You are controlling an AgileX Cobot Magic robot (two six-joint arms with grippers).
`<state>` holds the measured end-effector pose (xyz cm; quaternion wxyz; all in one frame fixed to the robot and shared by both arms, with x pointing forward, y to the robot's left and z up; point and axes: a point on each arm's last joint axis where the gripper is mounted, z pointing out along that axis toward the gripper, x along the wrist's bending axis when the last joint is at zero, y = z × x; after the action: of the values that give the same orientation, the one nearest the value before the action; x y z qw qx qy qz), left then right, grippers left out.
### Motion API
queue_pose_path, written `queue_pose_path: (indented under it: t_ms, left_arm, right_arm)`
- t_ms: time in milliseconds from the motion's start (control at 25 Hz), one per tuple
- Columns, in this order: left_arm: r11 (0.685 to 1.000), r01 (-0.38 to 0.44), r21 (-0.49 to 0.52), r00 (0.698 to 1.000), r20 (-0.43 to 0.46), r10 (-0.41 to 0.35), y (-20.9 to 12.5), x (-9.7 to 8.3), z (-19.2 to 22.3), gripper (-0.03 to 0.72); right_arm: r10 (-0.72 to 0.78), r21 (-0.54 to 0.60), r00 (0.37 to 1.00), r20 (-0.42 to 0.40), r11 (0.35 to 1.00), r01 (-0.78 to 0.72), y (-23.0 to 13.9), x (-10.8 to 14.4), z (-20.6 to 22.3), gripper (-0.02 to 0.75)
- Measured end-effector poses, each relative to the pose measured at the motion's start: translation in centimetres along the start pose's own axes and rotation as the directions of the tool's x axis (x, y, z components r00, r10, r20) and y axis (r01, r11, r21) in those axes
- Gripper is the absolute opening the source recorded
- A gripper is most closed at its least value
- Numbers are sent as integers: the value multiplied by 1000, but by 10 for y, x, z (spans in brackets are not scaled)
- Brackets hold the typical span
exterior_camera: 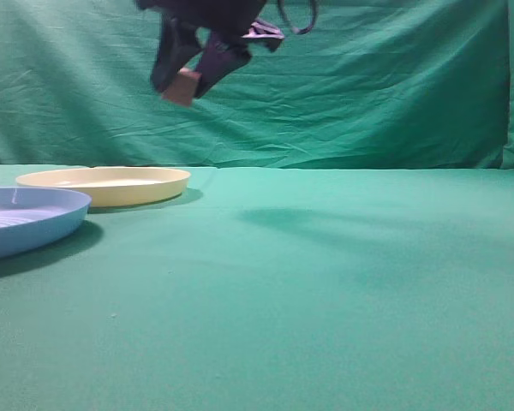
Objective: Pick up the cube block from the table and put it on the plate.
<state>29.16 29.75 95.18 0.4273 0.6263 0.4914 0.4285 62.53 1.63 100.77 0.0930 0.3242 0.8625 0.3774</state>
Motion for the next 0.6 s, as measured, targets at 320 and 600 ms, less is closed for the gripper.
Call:
queue_pose_path:
  t_ms: [320,600]
  left_arm:
    - [1000,0,0,1000,0,0,0,0,0,0]
    - [1000,0,0,1000,0,0,0,0,0,0]
  right_arm:
    - [-101,-73,995,-12,992,100,2,26,85,310]
    - [-111,-87,994,-5,990,111,1,27,92,620]
